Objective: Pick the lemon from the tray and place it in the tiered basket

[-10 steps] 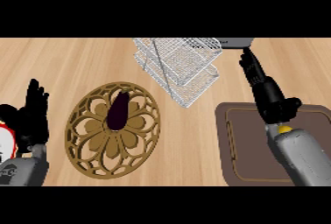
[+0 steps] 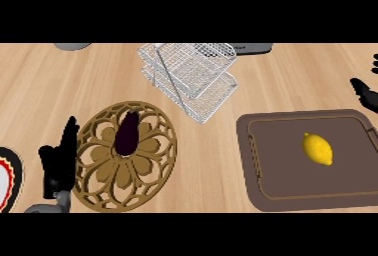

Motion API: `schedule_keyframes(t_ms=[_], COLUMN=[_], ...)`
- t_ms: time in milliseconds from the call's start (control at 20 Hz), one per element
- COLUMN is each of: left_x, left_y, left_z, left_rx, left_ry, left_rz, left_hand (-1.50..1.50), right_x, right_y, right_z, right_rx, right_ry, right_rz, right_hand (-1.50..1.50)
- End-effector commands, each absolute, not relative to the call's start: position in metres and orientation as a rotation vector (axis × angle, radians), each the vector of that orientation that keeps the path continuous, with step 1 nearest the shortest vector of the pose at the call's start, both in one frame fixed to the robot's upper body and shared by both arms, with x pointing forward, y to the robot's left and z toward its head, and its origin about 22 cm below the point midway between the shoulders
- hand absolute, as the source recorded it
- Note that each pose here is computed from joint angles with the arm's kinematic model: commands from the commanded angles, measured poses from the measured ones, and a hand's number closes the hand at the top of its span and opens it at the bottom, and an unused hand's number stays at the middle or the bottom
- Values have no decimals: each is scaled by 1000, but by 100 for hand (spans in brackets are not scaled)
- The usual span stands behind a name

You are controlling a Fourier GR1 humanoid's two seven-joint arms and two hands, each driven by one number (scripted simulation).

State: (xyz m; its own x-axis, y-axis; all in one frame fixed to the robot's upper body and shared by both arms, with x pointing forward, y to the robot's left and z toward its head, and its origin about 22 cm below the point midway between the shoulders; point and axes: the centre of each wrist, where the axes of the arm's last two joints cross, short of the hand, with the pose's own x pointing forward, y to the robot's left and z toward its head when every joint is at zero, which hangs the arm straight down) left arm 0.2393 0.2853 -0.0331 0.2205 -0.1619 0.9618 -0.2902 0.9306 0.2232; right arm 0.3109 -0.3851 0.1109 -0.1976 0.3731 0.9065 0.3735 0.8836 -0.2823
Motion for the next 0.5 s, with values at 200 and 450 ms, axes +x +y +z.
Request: schedule_keyframes(t_ms=[200,450], left_x=[209,210], left_y=[249,257], left_z=[-57,-55], left_rx=[264,282], left_ry=[-1277,-1287], left_rz=[10,14], left_hand=[0,0], right_x=[237,216], right_y=[-458,-460], right_z=[106,126], right_rx=[-586,-594], right_ry=[-1874,-1598], right_rz=[-285,64], right_hand=[-150,-150])
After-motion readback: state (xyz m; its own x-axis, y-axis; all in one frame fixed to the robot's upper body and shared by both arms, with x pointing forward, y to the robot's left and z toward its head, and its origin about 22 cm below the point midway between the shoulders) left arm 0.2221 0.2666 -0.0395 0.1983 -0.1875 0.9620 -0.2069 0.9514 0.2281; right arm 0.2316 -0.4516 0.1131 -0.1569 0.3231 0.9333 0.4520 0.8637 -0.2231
